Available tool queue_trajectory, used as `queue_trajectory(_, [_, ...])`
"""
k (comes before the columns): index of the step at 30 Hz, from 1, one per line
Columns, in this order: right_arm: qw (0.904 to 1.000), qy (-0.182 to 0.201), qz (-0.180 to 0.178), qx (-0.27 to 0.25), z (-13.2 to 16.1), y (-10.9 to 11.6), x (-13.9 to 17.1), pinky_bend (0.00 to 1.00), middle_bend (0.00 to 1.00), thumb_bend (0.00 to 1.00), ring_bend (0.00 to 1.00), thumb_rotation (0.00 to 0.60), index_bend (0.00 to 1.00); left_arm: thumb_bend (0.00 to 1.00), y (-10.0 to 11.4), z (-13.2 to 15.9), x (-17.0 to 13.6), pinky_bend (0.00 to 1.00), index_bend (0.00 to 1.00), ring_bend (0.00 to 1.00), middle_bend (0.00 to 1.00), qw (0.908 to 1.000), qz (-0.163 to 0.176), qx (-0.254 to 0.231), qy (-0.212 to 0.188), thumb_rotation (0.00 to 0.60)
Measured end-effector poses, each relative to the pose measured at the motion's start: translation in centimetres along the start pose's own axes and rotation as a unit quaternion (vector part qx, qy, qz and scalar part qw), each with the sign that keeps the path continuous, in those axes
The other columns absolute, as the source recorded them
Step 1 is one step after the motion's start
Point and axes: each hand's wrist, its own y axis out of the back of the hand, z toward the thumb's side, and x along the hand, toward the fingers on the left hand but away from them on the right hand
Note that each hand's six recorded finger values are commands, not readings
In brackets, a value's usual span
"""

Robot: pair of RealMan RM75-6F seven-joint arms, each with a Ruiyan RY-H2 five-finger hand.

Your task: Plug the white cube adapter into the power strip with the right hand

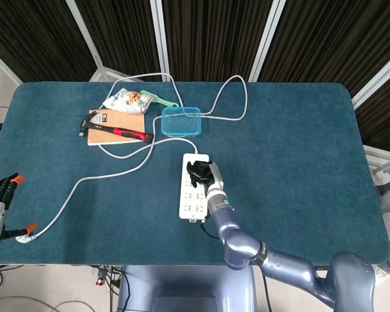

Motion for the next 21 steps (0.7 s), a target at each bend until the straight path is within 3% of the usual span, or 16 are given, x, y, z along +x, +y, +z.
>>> queue_trajectory(21, [0.9999, -0.012, 0.003, -0.003, -1.0, -0.6, -0.4, 0.74, 0.89, 0.59, 0.81, 0.600, 0.99, 0.00, 0.1, 0.0, 0.0, 0.00, 0.00, 0.00, 0.00, 1.0000, 0.000, -0.003, -0.001, 0.600])
